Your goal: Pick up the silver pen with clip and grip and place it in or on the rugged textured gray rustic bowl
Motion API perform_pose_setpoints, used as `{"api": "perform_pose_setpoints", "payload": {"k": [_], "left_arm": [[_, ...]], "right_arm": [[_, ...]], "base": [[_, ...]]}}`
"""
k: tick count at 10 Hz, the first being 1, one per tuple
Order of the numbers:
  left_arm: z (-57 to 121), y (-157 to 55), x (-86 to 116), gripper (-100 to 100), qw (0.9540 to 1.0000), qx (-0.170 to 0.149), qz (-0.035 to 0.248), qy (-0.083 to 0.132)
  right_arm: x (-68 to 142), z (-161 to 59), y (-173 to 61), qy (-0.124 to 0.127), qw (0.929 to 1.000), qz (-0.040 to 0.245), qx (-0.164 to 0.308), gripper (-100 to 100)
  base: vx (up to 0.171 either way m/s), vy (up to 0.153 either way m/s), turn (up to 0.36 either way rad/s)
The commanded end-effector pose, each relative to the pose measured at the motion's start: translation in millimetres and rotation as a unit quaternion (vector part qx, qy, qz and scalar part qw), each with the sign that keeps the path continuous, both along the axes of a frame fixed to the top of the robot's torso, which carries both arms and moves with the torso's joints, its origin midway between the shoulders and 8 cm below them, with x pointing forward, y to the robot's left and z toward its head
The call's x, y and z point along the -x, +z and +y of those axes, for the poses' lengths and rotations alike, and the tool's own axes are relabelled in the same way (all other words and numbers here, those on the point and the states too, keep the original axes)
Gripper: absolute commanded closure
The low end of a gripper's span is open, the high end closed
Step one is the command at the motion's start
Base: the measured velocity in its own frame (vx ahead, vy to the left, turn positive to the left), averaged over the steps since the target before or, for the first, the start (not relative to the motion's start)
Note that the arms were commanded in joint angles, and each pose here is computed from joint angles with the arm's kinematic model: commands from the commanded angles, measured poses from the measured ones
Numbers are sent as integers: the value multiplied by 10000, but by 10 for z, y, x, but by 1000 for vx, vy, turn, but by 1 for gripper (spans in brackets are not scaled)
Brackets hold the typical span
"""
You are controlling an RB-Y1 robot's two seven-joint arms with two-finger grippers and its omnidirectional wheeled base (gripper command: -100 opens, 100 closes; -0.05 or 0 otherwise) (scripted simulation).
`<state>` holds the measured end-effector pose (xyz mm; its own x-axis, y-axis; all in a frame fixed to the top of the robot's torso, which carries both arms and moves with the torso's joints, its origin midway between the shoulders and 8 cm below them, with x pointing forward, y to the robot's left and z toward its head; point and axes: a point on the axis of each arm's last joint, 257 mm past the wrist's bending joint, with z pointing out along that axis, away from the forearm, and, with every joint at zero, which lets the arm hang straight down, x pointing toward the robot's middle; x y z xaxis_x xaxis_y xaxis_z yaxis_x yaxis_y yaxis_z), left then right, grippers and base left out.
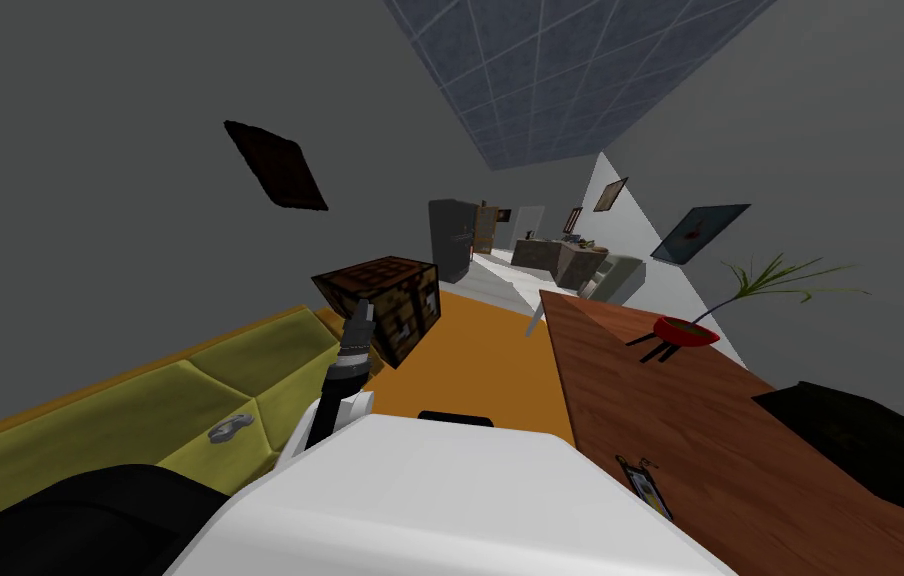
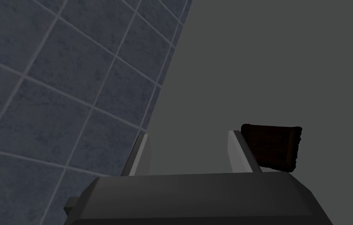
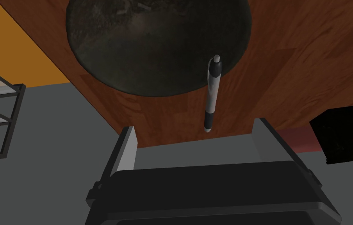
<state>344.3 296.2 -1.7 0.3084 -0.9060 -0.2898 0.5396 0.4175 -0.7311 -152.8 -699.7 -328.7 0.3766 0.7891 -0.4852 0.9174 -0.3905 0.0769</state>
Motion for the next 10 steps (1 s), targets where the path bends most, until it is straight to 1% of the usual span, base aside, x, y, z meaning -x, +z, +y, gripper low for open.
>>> {"api": "perform_pose_setpoints", "payload": {"k": [1,2,5,6,7,8,10], "left_arm": [[0,0,0,0,10000,0,0,0],[0,0,0,0,10000,0,0,0],[0,0,0,0,10000,0,0,0],[0,0,0,0,10000,0,0,0],[0,0,0,0,10000,0,0,0],[0,0,0,0,10000,0,0,0],[0,0,0,0,10000,0,0,0]], "right_arm": [[-36,-25,119,16,10000,-1,10,-100],[-61,-35,180,31,10000,-1,15,-100],[-202,-56,467,131,9999,15,17,-100],[-233,-55,521,155,9999,21,12,-100],[-215,-58,460,139,9999,14,19,-100],[-219,-59,465,139,9999,16,17,0],[-219,-59,464,138,9999,16,17,0]], "base": [[-1,4,-50],[-1,5,-30],[-1,6,-49],[-1,6,-43],[0,0,0],[0,0,0],[0,0,0]]}}
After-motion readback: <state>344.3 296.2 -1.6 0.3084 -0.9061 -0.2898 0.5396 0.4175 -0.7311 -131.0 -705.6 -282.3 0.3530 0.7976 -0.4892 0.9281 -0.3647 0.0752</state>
